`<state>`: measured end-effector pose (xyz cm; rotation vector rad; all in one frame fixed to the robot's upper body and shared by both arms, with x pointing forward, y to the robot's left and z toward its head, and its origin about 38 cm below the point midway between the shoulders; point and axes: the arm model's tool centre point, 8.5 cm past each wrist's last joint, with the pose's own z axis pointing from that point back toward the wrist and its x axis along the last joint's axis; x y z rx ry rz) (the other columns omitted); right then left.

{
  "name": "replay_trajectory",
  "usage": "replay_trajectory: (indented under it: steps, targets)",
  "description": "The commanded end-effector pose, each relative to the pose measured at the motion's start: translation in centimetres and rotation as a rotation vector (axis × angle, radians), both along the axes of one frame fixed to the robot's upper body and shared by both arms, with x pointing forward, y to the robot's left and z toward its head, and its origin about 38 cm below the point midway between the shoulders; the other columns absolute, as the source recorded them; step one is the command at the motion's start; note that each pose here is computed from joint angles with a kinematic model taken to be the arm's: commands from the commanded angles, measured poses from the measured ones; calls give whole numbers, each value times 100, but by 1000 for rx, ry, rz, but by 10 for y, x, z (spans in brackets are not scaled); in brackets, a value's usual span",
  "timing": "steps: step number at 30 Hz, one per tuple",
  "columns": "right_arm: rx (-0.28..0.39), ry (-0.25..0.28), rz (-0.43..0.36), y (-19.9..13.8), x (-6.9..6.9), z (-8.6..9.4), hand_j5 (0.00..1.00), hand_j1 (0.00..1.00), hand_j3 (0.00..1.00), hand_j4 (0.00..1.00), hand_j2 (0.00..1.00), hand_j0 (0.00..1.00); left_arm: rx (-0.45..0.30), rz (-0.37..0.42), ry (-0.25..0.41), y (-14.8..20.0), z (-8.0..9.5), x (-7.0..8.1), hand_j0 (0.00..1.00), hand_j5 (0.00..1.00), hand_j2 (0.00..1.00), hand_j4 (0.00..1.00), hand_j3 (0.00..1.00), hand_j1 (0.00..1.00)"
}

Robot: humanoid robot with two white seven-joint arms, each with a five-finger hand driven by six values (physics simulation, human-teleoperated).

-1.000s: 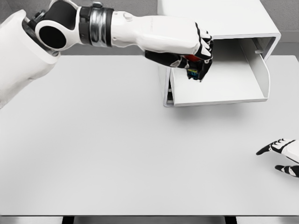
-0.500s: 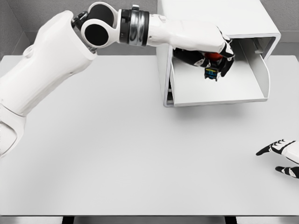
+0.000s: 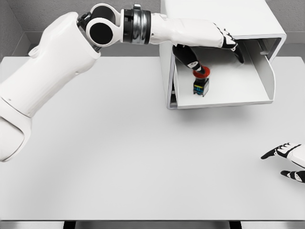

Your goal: Slide open multi-storey tabletop storage cabinets and put open load switch and slide close multi-storey tabletop storage cabinets

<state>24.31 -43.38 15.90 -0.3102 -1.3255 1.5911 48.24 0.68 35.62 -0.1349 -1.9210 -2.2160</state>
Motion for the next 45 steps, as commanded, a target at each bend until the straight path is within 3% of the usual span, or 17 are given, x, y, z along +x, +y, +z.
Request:
replay_trajectory:
  steps: [1, 7, 8, 11, 13, 14, 17, 20, 22, 23, 26, 28, 34, 45]
  targets:
    - [6, 0, -2, 0, 0, 1, 72, 72, 72, 72, 72, 72, -6, 3, 7, 0, 1, 1, 94, 94, 94, 94, 94, 94]
    - [7, -5, -2, 0, 1, 2, 71, 71, 71, 71, 71, 71, -19, -37, -6, -9, 7, -10, 96, 96, 96, 96, 96, 96]
    - [9, -15, -4, -1, 3, 5, 70, 70, 70, 70, 70, 70, -23, -67, -32, -9, 14, -19, 96, 96, 96, 96, 96, 96]
    - [37, -75, -23, -14, 9, 34, 53, 53, 53, 53, 53, 53, -62, -149, -72, 21, 38, -52, 97, 97, 97, 97, 97, 97]
    - [38, -97, -12, -19, 15, 53, 52, 52, 52, 52, 52, 52, -88, -166, -81, 81, 61, -81, 100, 100, 100, 100, 100, 100]
    - [24, -99, -3, -20, 17, 58, 52, 52, 52, 52, 52, 52, -81, -142, -83, 102, 65, -84, 100, 100, 100, 100, 100, 100]
    - [-23, -115, 28, -20, 26, 74, 52, 52, 52, 52, 52, 52, -35, 96, -108, 198, 71, -74, 100, 100, 100, 100, 100, 100]
    - [-3, -125, 79, -3, 40, 73, 53, 53, 53, 53, 53, 53, 54, 268, -55, 269, 46, -80, 100, 100, 100, 100, 100, 100]
    - [-1, -122, 130, 12, 50, 72, 53, 53, 53, 53, 53, 53, 129, 393, 17, 321, 20, -92, 100, 100, 100, 100, 100, 100]
    - [0, -123, 138, 14, 52, 72, 53, 53, 53, 53, 53, 53, 156, 415, 41, 331, 10, -97, 100, 100, 100, 100, 100, 100]
    - [3, -106, 188, 29, 59, 67, 54, 54, 54, 54, 54, 54, 164, 407, 100, 329, -14, -96, 100, 100, 100, 100, 100, 100]
    - [1, -130, 191, 30, 63, 74, 54, 54, 54, 54, 54, 54, 172, 407, 131, 330, -26, -98, 100, 100, 100, 100, 100, 100]
    - [-31, -147, 193, 26, 67, 86, 53, 53, 53, 53, 53, 53, 183, 410, 134, 330, -30, -98, 100, 100, 100, 100, 100, 100]
    - [-31, -175, 197, 27, 71, 94, 54, 54, 54, 54, 54, 54, 189, 425, 133, 334, -32, -94, 100, 100, 100, 100, 100, 100]
